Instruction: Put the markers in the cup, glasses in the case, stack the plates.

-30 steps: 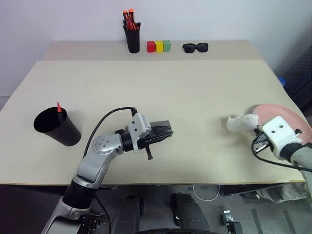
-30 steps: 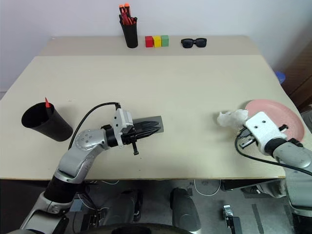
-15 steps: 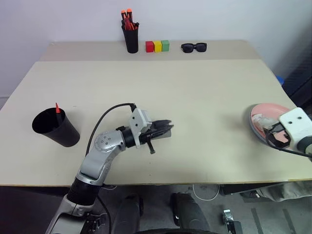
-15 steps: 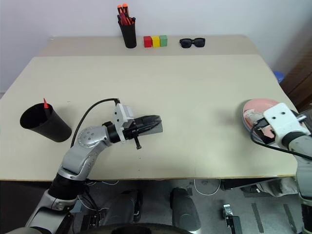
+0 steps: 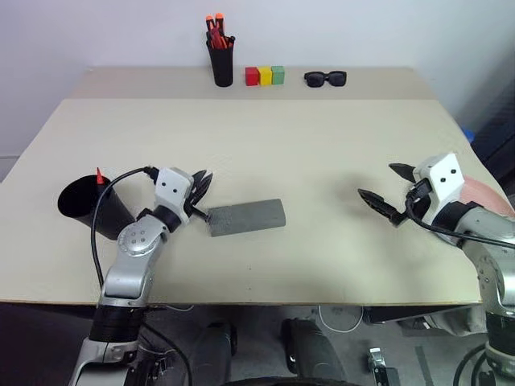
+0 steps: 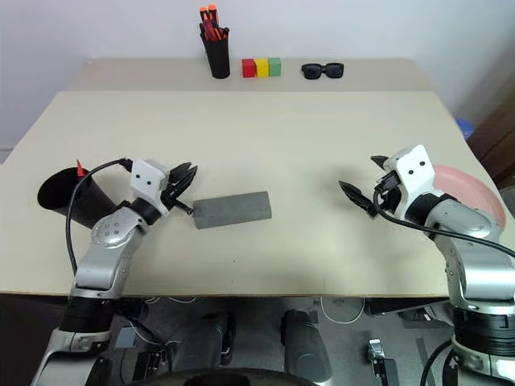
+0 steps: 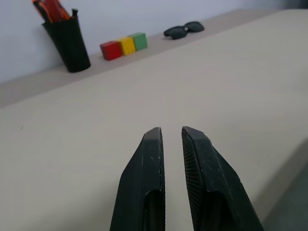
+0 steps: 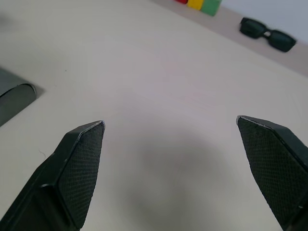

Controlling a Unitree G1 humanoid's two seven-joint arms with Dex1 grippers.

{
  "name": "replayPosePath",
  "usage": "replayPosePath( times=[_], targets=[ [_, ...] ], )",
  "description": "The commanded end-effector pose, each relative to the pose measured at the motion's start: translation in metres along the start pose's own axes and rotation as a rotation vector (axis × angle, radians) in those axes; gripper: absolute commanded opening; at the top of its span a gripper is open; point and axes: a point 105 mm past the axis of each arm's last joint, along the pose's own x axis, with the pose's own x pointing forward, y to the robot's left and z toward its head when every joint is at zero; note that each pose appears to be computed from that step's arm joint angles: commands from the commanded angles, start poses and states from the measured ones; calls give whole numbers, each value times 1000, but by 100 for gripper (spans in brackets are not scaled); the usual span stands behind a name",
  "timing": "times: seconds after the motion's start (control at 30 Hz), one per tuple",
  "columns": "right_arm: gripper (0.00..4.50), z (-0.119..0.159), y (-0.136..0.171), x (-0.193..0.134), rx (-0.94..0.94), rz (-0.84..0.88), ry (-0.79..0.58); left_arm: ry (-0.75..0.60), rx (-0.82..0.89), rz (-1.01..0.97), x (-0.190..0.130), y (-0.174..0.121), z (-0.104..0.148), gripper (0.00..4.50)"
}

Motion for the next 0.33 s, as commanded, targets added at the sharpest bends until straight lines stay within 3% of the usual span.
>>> replayPosePath(
  times=[0.03, 0.33],
  targets=[
    [448, 6, -2, 7, -23, 9, -39, -46, 45, 31, -3, 8, 18, 60],
    [448, -8, 5, 25, -39, 59, -9, -7, 50, 63, -13, 10, 13, 60]
  ],
)
